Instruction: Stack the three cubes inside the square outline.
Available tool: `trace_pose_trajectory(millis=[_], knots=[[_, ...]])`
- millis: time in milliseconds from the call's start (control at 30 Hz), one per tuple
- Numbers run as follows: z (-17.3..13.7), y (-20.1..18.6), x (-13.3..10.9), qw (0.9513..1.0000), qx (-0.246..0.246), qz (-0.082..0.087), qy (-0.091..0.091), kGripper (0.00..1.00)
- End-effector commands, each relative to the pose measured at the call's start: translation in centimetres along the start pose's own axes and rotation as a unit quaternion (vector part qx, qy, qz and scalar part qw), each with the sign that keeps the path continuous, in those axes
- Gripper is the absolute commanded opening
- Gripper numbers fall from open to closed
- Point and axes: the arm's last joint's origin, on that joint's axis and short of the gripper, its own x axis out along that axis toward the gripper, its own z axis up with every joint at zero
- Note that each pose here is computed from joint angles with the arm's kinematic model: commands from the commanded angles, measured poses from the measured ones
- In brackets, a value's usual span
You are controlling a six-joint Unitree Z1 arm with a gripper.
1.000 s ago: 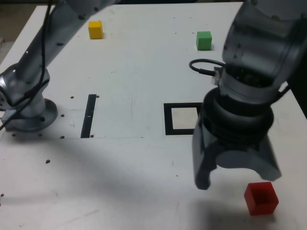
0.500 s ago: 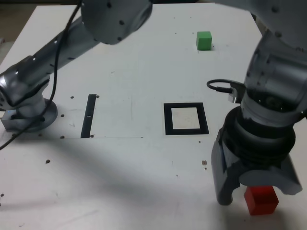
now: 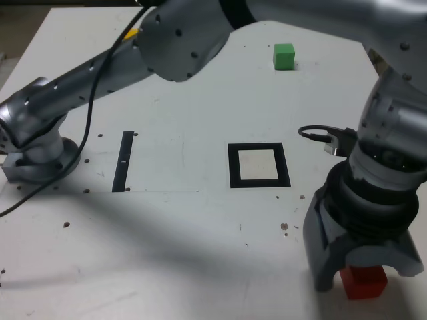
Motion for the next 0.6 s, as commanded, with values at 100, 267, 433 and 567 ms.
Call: trace_pose_trajectory(millis=[100, 267, 433, 567], knots=[[0.5, 0.2, 0.7, 1.0, -0.002, 0.001, 0.009, 0.96], [0.8, 0.0, 1.2, 0.9999, -0.003, -0.002, 0.011, 0.91], [0.9, -0.1, 1.6, 0.9999, -0.004, -0.004, 0.014, 0.85], [0.9, -0.1, 1.7, 0.9998, -0.007, -0.005, 0.017, 0.75]])
